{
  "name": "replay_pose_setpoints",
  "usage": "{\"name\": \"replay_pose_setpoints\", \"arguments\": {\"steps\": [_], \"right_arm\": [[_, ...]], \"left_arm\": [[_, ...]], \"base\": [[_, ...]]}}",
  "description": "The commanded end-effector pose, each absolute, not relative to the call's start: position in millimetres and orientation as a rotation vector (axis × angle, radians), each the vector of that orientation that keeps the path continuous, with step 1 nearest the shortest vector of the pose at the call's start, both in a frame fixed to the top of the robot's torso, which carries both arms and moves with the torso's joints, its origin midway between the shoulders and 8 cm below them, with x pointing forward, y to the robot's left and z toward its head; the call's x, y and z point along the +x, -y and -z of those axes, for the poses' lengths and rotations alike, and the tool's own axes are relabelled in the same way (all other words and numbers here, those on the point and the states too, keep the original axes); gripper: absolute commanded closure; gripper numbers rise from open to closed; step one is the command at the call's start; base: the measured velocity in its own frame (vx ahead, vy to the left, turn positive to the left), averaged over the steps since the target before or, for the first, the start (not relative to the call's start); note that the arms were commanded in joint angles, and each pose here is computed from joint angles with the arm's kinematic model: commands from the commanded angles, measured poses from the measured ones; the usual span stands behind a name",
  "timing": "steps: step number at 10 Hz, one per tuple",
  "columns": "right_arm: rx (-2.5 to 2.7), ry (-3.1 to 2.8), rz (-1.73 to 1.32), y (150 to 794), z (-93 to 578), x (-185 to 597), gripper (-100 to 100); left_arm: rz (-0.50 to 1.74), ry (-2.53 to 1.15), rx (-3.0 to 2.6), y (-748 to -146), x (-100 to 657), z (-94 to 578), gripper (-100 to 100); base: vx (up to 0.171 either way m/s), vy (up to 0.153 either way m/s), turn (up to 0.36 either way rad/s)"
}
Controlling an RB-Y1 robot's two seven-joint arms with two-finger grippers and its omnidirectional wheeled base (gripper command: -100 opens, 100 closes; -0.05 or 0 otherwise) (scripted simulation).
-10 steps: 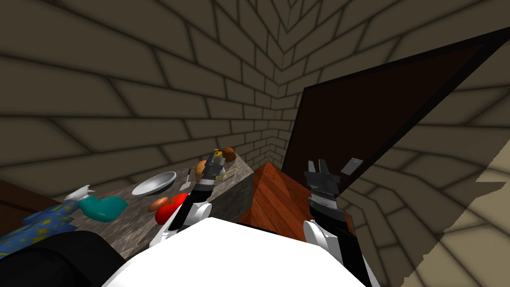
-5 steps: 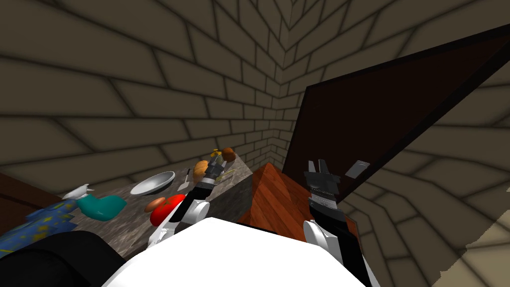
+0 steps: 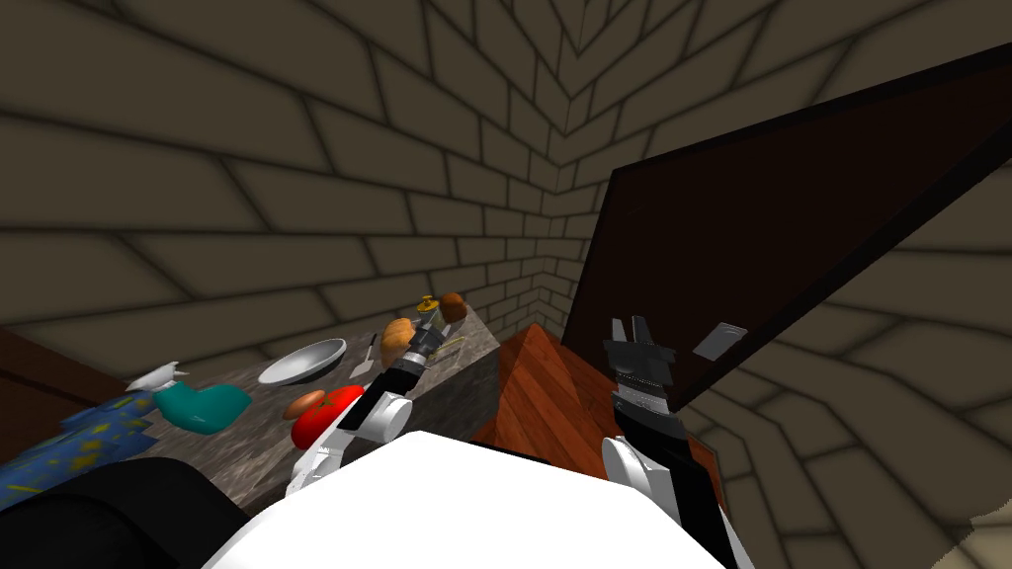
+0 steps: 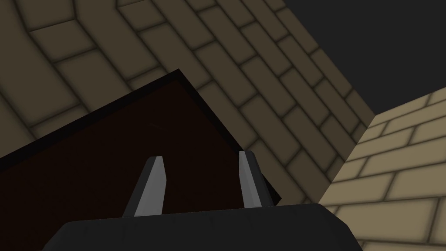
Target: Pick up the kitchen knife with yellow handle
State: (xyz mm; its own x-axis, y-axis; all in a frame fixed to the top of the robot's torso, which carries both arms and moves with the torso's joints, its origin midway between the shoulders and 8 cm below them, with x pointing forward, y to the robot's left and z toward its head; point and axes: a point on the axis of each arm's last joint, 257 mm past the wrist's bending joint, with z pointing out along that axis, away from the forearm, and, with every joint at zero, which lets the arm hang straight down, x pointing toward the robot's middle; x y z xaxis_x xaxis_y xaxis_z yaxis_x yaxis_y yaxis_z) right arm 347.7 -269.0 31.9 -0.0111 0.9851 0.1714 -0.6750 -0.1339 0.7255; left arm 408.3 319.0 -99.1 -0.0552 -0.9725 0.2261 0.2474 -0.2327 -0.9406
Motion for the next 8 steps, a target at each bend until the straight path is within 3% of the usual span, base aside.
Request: {"name": "replay_pose_setpoints", "arguments": {"steps": [1,8], "right_arm": [[0.778,-0.529,-1.549,269,-32,348,0],[0.777,-0.529,-1.55,269,-32,348,0]], "left_arm": [[1.504,-0.933,-1.201,-321,411,105,-100],[1.458,-1.051,-1.441,-340,424,163,-100]], "base": [[0.033,-0.036,0.028],[0.037,-0.042,0.046]]}}
